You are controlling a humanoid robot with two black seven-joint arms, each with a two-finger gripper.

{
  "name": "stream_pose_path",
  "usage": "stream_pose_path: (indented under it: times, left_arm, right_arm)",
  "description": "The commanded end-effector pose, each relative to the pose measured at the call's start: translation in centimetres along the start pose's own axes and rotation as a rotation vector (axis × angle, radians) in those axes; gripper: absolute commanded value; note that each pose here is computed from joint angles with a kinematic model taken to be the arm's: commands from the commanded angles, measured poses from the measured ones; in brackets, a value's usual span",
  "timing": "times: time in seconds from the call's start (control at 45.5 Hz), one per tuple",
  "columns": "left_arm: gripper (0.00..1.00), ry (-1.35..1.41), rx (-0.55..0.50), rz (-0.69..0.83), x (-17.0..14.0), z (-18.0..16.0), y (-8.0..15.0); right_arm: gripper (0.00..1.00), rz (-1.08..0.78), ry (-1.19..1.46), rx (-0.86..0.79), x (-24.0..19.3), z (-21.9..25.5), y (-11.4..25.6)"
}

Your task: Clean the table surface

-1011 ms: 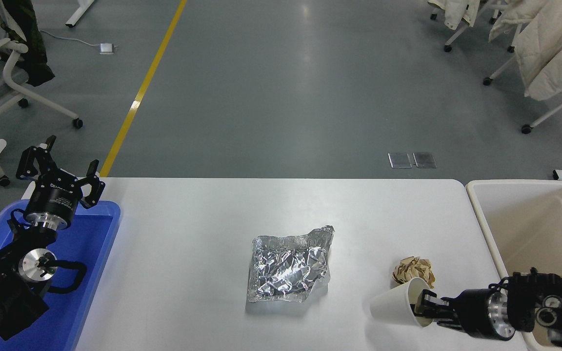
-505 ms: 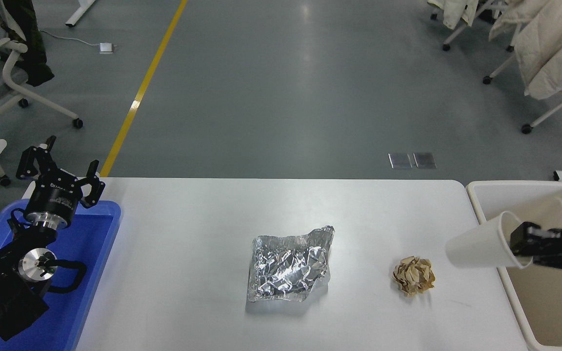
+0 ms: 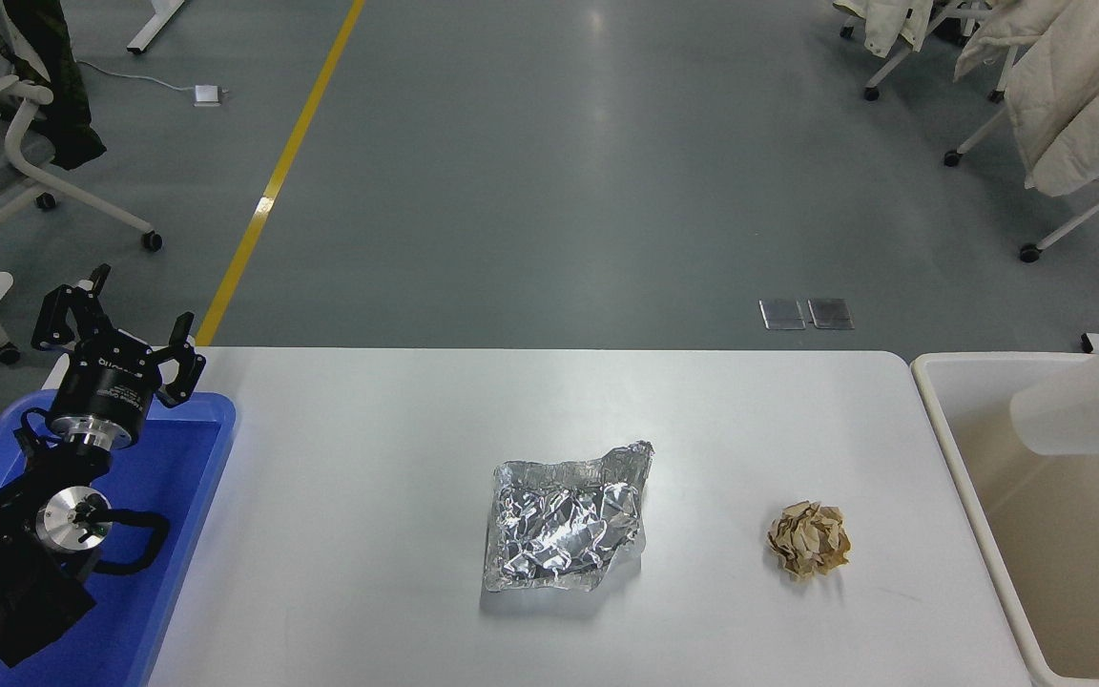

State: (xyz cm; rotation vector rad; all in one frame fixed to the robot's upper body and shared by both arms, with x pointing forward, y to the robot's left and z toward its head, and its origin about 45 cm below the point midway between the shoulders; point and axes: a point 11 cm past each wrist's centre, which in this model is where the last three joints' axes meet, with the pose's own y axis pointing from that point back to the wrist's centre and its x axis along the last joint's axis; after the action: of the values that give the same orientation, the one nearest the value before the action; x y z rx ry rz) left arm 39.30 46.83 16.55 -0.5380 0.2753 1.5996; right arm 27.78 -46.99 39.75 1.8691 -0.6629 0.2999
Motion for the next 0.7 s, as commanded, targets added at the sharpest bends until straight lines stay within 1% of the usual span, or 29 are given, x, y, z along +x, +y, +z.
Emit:
stream_pose_path:
  times: [0.0,0.132,0.242,0.352,0.527,0.681]
  left_arm:
    - [1.00,0.000,0.000,0.000,0.0,0.0,0.0]
    - [1.00,0.001,0.000,-0.001,0.0,0.0,0.0]
    - [1.00,0.000,0.000,0.000,0.0,0.0,0.0]
    - [1.00,0.001,0.000,-0.001,0.0,0.0,0.0]
    - [1.00,0.000,0.000,0.000,0.0,0.0,0.0]
    - [1.00,0.001,0.000,-0.001,0.0,0.0,0.0]
  right_arm:
    - [0.00,0.024,-0.061,-0.103,2.2,3.5,-0.3]
    - [0.00,0.029,-0.120,-0.156,3.3,5.7,-1.3]
    - [0.00,0.102,-0.171,-0.197,4.2,7.8,-2.7]
    - [0.00,0.172,-0.238,-0.224,4.2,9.9,-4.5]
    - [0.00,0.300,-0.344,-0.311,3.9,14.3,-6.9]
    - [0.00,0.391,-0.468,-0.383,3.1,18.2,-8.2]
